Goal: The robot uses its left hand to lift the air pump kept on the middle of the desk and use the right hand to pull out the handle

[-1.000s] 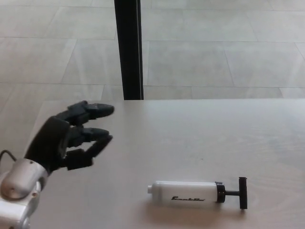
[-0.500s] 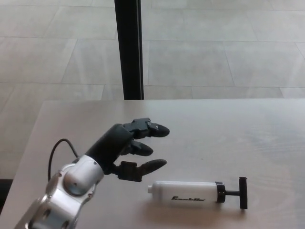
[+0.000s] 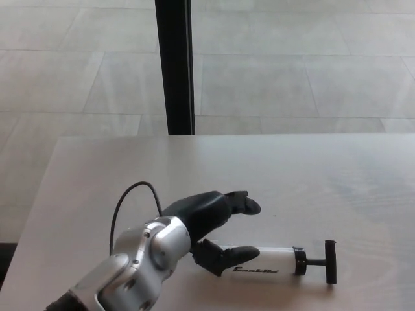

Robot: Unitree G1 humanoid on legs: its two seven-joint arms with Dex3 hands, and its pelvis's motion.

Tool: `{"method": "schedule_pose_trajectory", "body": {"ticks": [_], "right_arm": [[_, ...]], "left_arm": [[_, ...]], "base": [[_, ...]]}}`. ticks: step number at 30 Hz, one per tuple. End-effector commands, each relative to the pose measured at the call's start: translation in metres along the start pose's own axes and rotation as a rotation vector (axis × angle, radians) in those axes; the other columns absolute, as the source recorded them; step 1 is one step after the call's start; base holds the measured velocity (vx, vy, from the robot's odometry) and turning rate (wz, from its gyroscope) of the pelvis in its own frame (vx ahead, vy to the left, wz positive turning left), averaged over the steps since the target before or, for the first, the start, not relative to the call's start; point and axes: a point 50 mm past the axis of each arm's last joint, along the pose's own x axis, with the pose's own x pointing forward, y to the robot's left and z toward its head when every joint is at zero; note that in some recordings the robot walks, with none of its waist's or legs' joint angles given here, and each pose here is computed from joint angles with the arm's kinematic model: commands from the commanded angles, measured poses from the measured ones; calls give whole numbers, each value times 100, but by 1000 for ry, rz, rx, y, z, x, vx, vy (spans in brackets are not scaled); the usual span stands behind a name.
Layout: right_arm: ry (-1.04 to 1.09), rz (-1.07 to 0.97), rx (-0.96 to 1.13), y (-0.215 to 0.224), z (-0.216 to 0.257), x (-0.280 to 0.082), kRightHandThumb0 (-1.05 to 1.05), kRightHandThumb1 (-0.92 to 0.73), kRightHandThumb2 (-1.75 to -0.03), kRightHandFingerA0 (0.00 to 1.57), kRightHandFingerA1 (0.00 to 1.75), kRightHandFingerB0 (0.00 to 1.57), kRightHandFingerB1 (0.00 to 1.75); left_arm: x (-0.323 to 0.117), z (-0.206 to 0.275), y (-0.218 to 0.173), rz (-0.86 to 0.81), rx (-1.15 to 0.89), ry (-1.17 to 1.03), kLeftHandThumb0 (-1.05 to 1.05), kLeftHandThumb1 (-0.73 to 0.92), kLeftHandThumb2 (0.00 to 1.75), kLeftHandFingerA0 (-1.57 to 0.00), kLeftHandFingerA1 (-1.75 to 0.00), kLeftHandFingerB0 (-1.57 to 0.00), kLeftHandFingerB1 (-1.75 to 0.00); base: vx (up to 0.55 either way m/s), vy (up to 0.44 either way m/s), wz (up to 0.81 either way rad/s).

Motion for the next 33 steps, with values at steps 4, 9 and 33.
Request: {"method": "schedule_pose_trajectory", "body": {"ticks": [4, 9, 33], "right_arm": [[30, 5, 77, 13, -1, -1, -75, -92, -69, 24, 46, 22, 32], [14, 3, 87, 13, 0, -2, -72, -92, -69, 22, 45, 20, 32], [39, -52, 75, 22, 4, 1, -64, -91, -67, 31, 44, 31, 35]], "left_arm": [[8, -13, -12, -7, 388, 279, -89, 61, 105, 0, -32, -9, -41], [7, -18, -25, -30, 375, 304, -86, 59, 102, 0, -32, -13, -44], [11, -11, -92, 312, 85, 293, -53, 70, 60, -50, -86, -35, -50]], "base": [[0, 0, 0], [0, 0, 0], [0, 0, 0]]}}
